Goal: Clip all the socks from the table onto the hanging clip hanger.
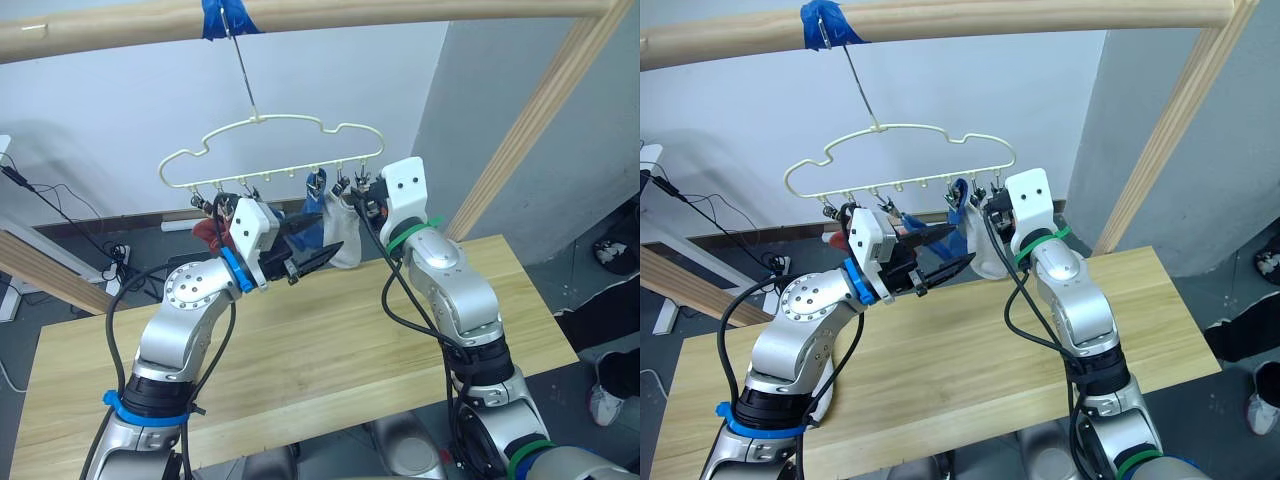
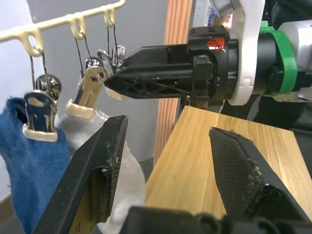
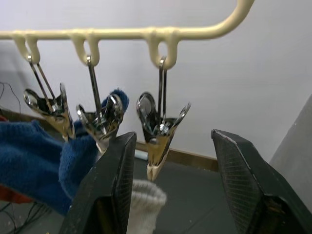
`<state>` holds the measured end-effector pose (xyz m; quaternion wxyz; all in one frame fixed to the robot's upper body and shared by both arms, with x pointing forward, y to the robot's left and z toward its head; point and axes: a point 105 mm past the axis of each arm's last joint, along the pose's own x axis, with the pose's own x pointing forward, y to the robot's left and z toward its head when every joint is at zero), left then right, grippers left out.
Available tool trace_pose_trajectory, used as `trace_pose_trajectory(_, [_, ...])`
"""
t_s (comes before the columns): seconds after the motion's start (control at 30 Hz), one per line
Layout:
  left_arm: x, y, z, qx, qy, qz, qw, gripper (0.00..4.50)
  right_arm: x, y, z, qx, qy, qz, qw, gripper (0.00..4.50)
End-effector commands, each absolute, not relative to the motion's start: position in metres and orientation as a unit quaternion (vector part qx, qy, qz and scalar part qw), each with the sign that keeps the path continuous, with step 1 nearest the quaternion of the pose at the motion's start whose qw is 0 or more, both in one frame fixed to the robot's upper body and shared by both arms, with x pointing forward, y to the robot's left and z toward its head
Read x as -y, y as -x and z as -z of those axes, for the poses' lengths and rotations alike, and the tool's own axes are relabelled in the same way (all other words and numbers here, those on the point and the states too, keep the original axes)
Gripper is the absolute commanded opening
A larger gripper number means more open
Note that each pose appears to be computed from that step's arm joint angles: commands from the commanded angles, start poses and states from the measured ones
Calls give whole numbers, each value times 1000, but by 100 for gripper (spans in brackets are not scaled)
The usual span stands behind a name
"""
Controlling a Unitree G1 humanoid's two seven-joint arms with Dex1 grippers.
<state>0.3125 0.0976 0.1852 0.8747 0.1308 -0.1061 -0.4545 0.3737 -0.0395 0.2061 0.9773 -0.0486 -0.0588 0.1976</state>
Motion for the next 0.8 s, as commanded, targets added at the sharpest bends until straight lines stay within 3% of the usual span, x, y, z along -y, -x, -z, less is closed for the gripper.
trace_pose_trajectory(0.03, [-100, -310, -199, 131, -138, 453, 871, 295, 38, -372, -229, 101, 37, -189, 976, 255])
trace_pose_trajectory(0.8, [-102, -314, -196, 126, -144, 455, 870, 295, 31, -366, -237, 74, -50, -169, 982, 255])
